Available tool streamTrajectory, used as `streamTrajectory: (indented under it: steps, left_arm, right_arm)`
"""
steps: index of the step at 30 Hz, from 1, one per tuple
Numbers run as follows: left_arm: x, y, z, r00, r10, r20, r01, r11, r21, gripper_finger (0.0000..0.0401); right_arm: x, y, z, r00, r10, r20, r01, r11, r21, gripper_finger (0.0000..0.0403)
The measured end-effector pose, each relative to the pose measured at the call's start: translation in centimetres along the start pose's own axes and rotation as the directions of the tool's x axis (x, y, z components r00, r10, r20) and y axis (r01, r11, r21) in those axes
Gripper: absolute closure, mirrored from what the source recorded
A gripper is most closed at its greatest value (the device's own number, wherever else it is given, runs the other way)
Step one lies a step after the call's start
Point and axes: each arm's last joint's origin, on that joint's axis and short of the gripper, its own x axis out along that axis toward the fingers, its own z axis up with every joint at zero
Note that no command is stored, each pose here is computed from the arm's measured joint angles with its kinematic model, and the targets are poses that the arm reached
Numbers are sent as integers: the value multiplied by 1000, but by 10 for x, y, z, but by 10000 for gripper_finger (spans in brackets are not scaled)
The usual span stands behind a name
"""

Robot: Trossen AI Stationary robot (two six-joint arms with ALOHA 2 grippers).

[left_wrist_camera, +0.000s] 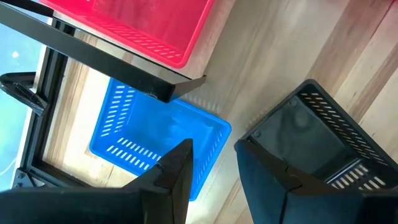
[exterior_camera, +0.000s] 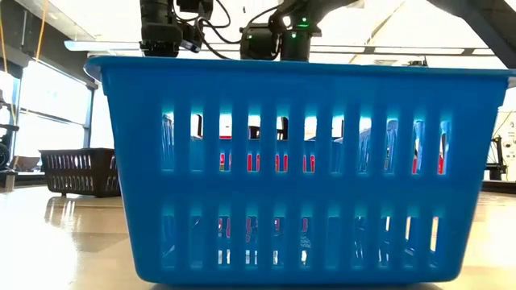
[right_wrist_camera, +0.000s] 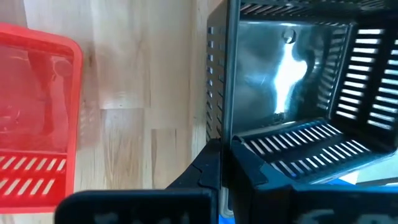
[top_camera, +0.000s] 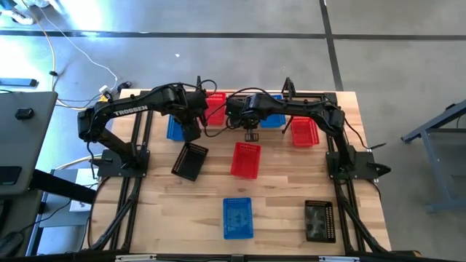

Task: Stack baskets on shelf by color
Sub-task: Put the bottom left black basket on the shelf

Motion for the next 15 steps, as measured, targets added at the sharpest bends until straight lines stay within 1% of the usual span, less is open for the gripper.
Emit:
streamTrajectory:
  steps: [5, 12, 15]
  left_arm:
    - [0, 0, 0, 1000, -4, 0, 4, 1000, 1, 286]
    - [0, 0, 0, 1000, -9, -1, 9, 1000, 3, 286]
    - [0, 0, 0, 1000, -9, -1, 9, 1000, 3, 286]
  right_arm:
    - [0, -1, 1, 1000, -12, 6, 12, 1000, 3, 397]
    - [2, -9, -1, 1000, -19, 20, 18, 999, 37, 339]
    - [2, -11, -1, 1000, -19, 18, 18, 999, 42, 324]
